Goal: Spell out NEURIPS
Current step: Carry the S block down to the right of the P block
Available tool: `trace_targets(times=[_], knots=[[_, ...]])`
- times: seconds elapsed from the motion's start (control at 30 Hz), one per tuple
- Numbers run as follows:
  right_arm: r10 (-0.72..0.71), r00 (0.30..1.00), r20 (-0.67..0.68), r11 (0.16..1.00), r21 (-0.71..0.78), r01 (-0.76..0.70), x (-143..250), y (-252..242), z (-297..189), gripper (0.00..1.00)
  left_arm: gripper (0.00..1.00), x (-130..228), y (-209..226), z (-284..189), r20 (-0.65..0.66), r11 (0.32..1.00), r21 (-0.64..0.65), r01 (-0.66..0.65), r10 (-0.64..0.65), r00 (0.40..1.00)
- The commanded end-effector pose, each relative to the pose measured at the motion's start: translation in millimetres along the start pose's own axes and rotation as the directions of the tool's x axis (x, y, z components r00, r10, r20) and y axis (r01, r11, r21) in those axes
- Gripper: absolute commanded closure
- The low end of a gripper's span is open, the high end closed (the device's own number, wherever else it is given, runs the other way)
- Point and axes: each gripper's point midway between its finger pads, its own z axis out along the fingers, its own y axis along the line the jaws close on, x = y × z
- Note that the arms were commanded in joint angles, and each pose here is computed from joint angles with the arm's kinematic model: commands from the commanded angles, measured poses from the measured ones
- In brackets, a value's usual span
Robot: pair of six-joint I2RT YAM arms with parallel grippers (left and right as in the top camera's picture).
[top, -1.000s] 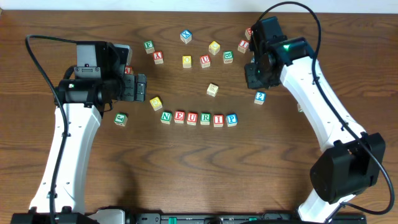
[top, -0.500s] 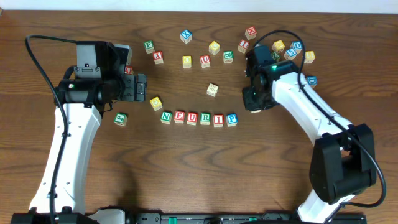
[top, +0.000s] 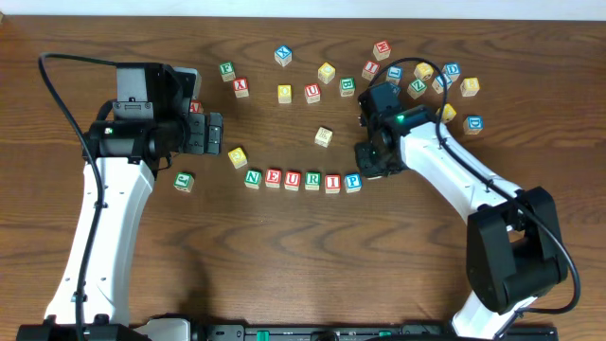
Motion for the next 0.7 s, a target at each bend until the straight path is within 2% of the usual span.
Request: trace_targets(times=[0.0,0.67], knots=[[0.019,1.000,0.009,1.000,-0.010,-0.019,4,6,-1,0.86,0.04,-8,1,-5,0.022,1.000,-0.003,-0.002,0.002,1.000],[0.033,0.999,0.003,0.999,-0.009,-0.033,12,6,10,0.86,0.04,-8,1,-5,0.022,1.000,-0.003,-0.002,0.002,1.000]])
